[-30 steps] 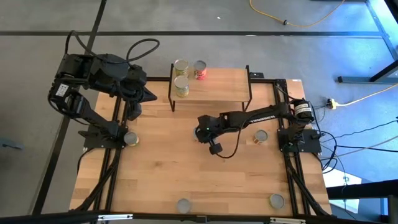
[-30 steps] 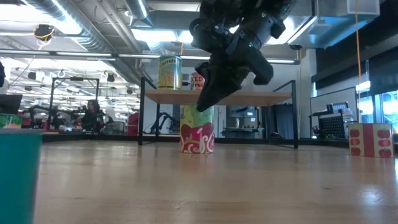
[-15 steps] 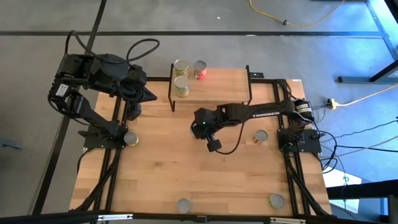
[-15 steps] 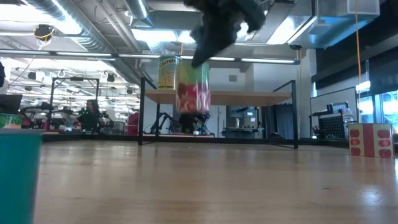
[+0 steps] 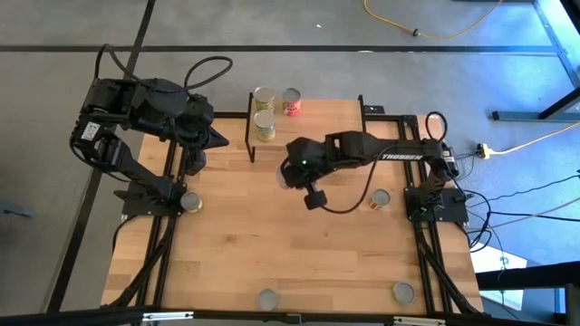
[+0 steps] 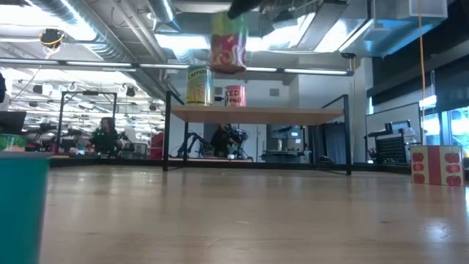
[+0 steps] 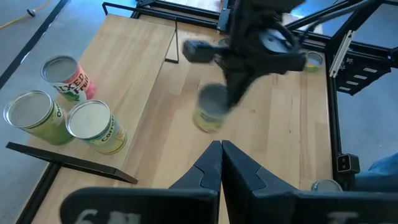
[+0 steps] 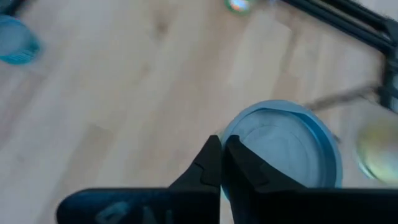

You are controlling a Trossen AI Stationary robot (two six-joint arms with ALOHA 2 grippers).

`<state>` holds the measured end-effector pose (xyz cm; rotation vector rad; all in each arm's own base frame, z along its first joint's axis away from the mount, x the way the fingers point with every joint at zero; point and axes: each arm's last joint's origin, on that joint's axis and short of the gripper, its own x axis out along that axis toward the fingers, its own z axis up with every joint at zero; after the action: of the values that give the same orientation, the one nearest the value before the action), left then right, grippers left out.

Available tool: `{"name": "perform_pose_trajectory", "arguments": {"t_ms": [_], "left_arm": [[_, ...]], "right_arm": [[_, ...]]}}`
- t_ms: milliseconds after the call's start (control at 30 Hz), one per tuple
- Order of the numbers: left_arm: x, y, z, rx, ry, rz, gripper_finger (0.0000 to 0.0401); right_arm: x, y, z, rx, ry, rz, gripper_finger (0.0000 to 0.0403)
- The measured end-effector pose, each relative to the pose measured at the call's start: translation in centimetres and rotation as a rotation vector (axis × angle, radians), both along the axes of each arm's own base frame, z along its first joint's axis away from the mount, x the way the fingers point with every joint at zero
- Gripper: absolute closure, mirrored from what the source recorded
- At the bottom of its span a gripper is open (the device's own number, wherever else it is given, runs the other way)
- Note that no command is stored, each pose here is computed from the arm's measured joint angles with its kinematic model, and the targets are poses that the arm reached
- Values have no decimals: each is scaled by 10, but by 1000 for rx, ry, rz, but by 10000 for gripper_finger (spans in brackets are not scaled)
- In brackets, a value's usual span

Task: Pick and place cans onto a shelf
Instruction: Put the canned spaghetti sauce on the shelf

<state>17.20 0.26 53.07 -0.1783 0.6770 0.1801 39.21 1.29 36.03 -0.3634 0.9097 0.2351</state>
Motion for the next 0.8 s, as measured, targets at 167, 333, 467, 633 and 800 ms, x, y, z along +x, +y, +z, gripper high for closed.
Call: {"name": "perform_pose_trajectory", "arguments": {"t_ms": [167, 333, 467, 633, 800], "left_arm": [[0, 0, 0, 0, 0, 0, 401], [0, 0, 0, 0, 0, 0, 401], [0, 0, 0, 1, 0, -1, 401], [0, 0, 0, 1, 0, -1, 401], [0, 0, 0, 1, 0, -1, 401]], "right_arm": [[-2, -20, 2, -70, 18, -96, 395], [-3, -47, 2, -97, 13, -185, 395], [-5, -70, 3, -127, 10, -267, 395], [-7, -96, 3, -114, -12, -317, 396], [-9, -116, 4, -38, -45, -314, 396]]}}
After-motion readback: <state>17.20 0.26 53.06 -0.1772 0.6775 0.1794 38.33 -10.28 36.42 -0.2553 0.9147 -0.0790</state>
